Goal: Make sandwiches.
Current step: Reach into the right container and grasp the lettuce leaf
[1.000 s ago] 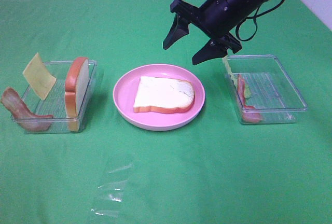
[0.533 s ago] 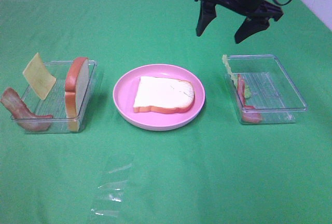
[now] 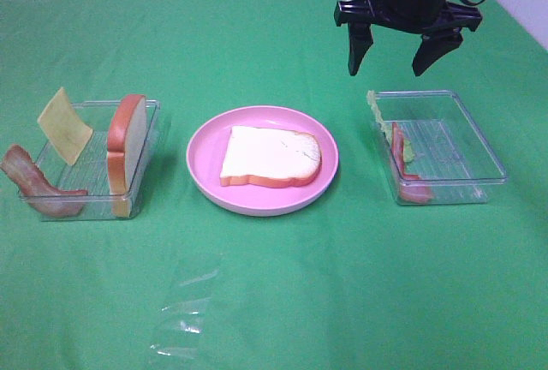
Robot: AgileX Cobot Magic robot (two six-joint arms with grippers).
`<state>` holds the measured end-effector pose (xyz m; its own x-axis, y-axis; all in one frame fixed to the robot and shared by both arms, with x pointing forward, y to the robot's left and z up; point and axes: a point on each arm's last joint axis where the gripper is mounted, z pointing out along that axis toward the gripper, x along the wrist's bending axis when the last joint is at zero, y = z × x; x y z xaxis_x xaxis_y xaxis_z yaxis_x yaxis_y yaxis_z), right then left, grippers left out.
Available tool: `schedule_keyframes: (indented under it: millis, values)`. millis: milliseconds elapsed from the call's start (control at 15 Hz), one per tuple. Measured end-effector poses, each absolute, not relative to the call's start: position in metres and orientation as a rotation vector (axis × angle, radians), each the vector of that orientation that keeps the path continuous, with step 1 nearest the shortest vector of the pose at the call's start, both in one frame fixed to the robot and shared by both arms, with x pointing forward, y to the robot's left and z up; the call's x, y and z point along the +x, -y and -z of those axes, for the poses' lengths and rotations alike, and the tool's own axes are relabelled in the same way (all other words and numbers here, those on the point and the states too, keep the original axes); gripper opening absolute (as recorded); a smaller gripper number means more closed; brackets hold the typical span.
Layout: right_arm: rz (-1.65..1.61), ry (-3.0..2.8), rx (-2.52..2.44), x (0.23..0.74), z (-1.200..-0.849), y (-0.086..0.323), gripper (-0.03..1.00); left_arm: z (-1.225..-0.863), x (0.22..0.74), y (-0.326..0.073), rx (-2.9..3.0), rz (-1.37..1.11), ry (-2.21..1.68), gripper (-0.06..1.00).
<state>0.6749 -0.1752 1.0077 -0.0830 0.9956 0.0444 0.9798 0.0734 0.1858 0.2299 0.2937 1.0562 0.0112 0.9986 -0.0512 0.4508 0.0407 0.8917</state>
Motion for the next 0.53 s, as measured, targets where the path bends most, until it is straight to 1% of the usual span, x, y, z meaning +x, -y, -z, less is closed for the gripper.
schedule_keyframes:
  millis: [333,533]
  values:
    - [-0.192,-2.252,2.081,0.682,-0.982,0.173,0.83,-1.056,0.23,-0.294,1.516,-0.898,-1.547,0.97]
    - [-0.139,-2.27,2.098,0.686,-0.96,0.172,0.83,-1.056,0.23,-0.294,1.516,-0.898,-1.547,0.97]
